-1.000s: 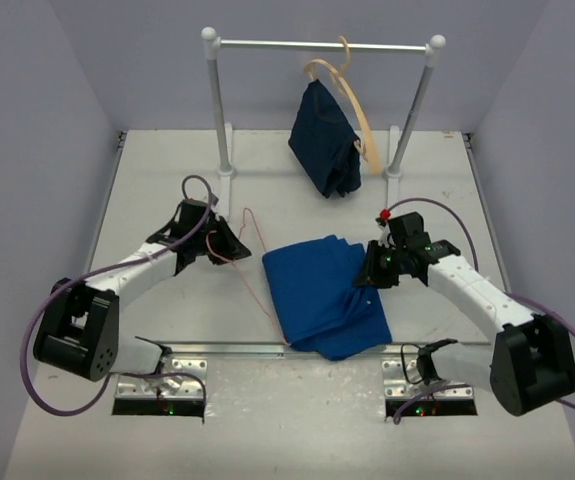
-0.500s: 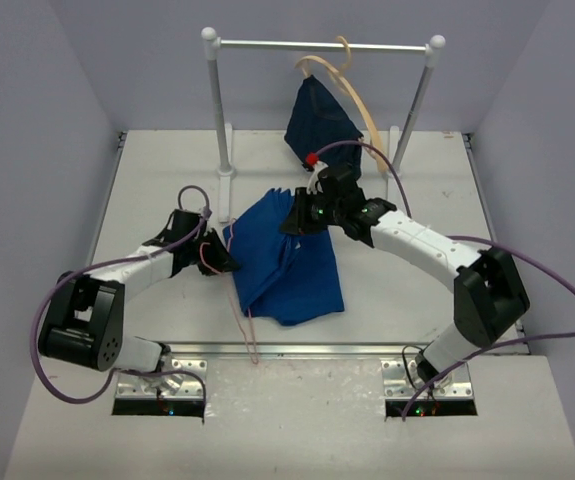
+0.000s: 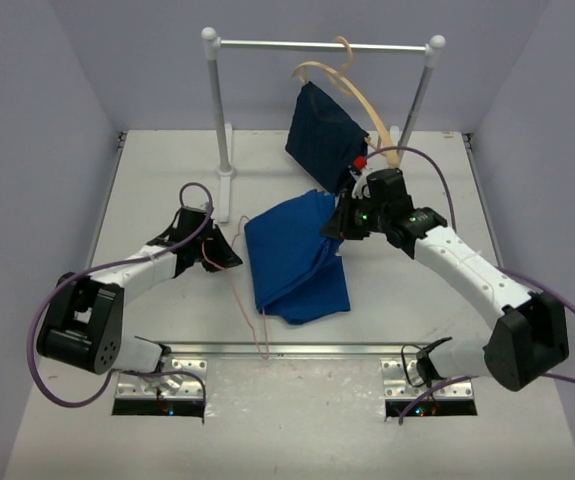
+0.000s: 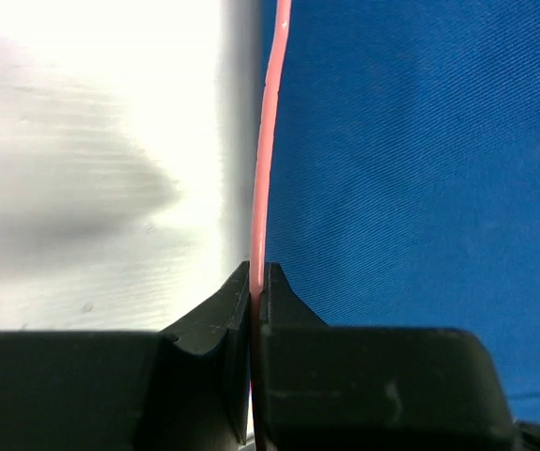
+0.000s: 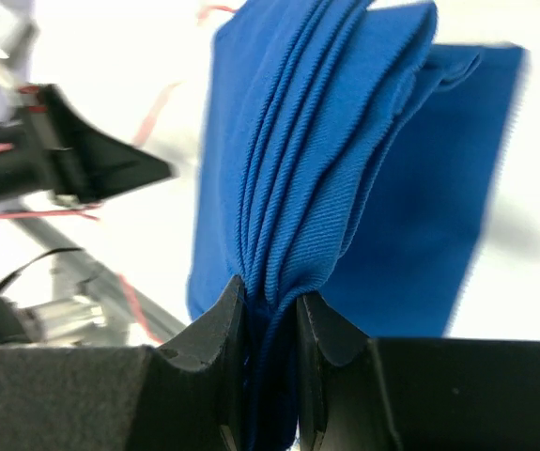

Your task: Place the trousers on the hanger

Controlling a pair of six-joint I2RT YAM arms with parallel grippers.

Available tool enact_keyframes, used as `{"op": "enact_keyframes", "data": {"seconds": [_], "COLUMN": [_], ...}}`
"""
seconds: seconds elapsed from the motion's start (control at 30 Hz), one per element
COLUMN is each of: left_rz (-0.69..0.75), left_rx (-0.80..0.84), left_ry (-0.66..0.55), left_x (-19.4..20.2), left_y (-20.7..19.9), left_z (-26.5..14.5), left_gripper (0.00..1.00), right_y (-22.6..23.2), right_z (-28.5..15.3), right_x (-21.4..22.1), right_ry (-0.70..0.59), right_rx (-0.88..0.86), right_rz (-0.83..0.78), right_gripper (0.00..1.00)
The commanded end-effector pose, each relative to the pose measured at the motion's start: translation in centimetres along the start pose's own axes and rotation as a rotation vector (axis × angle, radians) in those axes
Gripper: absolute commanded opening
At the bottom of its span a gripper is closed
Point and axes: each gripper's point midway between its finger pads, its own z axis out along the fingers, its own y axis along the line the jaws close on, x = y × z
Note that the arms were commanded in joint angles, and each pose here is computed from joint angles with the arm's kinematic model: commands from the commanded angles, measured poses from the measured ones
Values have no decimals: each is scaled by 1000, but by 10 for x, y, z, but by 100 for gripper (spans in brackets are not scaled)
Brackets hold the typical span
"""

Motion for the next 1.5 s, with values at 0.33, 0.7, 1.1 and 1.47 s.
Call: {"op": "enact_keyframes", "data": {"seconds": [0.33, 0.7, 1.1, 1.47], "left_rz": [63, 55, 36, -19], "left_rx": [-170, -100, -15, -105], "left_ry": [-40, -33, -19, -134], "left_x": [-18, -16, -13, -34], "left_y": [25, 12, -5, 11], "left_z": [-8, -6, -9, -31], "left_gripper": [0, 0, 0, 0], "right_y": [-129, -123, -40, -109], "right_z": [18, -20, 18, 51], "right_x": [71, 88, 83, 183], "right_ry": [147, 189, 117, 479], "right_rx": [375, 436, 151, 365], "right_rz": [-63, -66, -160, -1], "right_gripper": [19, 87, 55, 0]}}
